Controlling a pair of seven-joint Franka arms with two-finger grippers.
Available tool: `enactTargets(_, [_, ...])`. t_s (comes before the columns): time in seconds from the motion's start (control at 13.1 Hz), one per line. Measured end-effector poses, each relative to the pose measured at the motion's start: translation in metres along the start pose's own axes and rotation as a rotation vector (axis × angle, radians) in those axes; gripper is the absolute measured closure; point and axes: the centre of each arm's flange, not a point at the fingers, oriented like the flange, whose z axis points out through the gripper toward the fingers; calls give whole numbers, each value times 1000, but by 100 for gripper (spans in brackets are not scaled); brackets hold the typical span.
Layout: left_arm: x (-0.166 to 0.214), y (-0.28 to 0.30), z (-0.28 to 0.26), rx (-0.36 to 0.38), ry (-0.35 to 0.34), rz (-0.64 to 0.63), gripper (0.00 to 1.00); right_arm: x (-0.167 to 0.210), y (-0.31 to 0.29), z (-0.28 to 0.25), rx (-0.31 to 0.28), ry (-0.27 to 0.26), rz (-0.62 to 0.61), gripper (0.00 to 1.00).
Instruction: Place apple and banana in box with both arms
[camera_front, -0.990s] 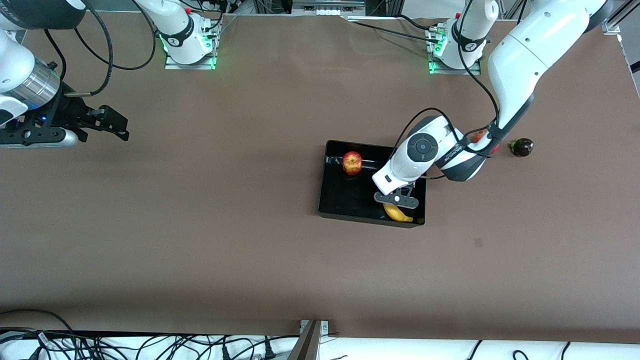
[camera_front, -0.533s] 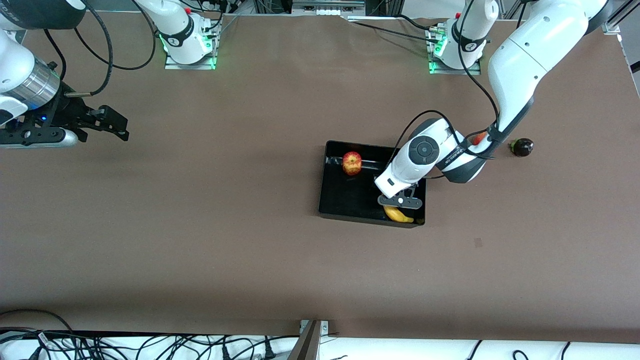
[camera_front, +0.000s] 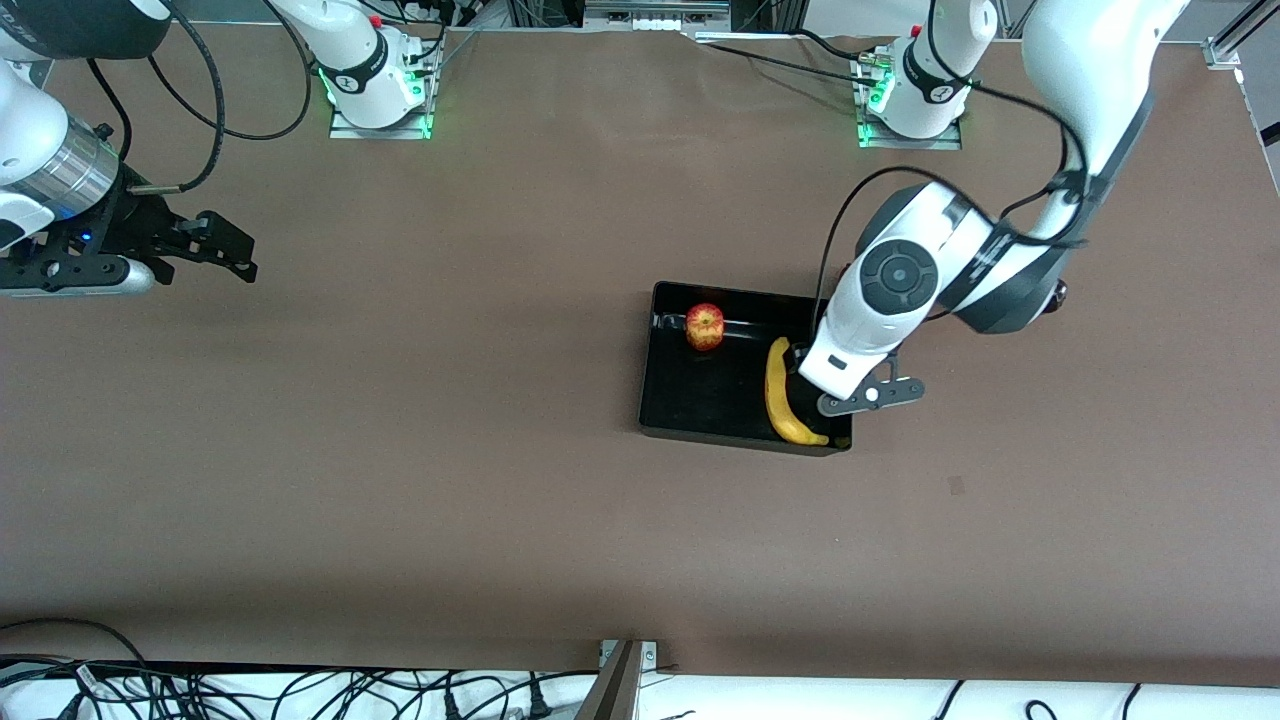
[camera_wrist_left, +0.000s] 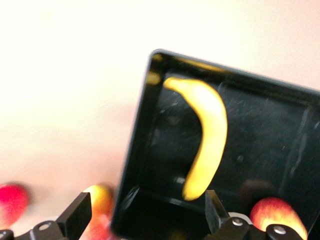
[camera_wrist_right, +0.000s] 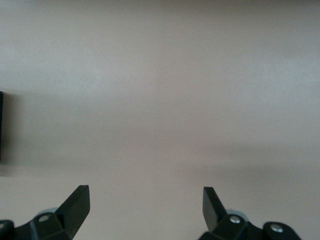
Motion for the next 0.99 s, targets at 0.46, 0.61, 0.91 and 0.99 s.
enactTargets(0.46, [11,-184,-117,-52,-123,256,0,1,0,0,0,3,0,0])
enactTargets(0.61, [-6,-245,-158,-62,-90,270,0,1,0,-1,0,4,0,0])
enactTargets(0.91, [-44,-291,-208,-57,-14,234,0,3,9,-8,0,22,16,0])
enactTargets(0.99, [-53,-296,-217,-62,5,224,0,4,10,-10,0,27,18,0])
